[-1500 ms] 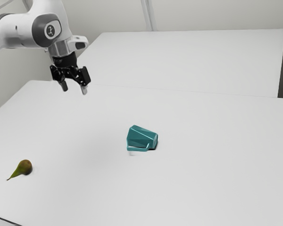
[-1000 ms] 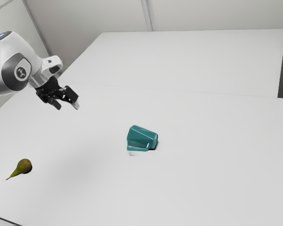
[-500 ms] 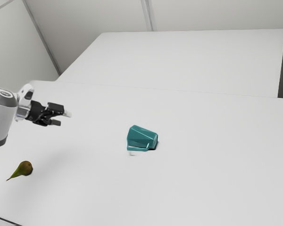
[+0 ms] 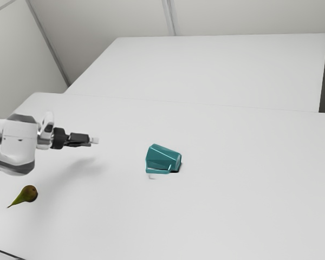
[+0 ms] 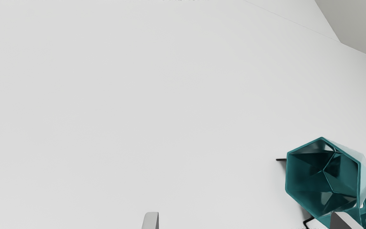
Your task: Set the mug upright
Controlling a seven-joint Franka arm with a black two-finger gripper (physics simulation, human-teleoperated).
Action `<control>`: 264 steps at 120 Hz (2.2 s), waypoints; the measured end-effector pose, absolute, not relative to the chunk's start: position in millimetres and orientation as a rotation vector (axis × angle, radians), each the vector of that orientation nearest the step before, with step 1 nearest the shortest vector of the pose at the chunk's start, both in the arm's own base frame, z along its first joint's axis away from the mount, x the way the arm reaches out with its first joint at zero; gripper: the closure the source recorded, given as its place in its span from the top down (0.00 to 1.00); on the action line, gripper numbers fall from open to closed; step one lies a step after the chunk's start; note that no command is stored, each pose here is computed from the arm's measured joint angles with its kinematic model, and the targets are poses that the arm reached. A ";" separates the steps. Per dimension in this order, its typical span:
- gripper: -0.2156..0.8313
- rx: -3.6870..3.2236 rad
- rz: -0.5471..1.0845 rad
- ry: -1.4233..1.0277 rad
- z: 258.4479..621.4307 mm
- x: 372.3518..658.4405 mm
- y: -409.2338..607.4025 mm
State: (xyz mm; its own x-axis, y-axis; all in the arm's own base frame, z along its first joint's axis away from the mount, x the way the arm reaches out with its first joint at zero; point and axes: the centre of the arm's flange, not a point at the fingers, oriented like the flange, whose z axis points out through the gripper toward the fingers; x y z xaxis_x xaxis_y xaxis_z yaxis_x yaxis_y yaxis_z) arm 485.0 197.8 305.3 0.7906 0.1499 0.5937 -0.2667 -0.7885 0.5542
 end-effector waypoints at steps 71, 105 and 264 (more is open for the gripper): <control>0.77 2.276 0.982 -0.465 272.2 483.1 128.4; 0.77 2.235 1.036 -0.586 275.2 504.2 72.0; 0.64 2.222 1.052 -0.574 251.9 493.0 -33.1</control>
State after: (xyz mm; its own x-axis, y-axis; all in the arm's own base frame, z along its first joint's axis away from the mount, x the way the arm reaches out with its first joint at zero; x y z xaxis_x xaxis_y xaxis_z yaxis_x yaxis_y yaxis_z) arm 493.0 -33.1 251.9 0.5907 -0.1217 0.7977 -0.6044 -0.7217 0.3375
